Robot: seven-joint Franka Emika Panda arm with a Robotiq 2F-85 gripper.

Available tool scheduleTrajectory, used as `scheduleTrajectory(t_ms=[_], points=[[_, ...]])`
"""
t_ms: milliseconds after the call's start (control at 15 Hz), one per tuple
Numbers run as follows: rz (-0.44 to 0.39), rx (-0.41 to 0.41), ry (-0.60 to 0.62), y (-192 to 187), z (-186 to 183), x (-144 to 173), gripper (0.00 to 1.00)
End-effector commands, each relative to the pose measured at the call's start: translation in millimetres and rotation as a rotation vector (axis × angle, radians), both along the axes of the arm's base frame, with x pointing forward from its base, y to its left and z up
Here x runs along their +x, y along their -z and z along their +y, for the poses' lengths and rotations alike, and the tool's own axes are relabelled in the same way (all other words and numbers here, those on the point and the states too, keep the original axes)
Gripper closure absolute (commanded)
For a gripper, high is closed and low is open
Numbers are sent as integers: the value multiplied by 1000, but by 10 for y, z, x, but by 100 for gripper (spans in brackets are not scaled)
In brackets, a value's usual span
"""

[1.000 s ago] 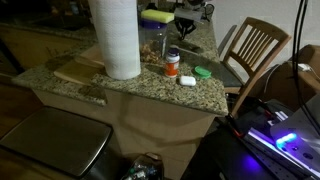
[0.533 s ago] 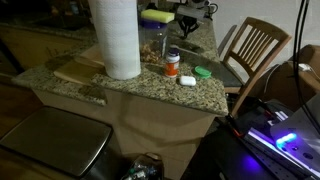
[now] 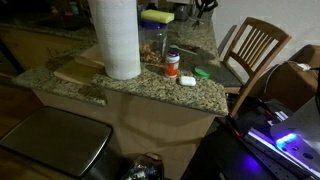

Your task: Pick the keys and place them near the bar of soap

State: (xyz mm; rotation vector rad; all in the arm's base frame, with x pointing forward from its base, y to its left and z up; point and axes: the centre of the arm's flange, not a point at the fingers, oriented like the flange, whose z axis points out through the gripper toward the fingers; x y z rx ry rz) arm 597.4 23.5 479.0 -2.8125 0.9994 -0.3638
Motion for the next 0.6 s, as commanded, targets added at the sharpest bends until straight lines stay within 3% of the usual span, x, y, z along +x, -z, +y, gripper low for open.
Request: scheduleTrajectory(t_ms=[0, 267, 333, 400, 467, 533], points=[[52, -25, -127, -164, -187, -867, 98], [21, -43, -255, -124, -263, -1443, 98], [7, -44, -247, -104, -268, -1545, 69], [41, -52, -222, -189, -187, -1178, 93], [37, -54, -227, -179, -201, -1297, 61], [43, -52, -222, -118, -196, -1228, 55]])
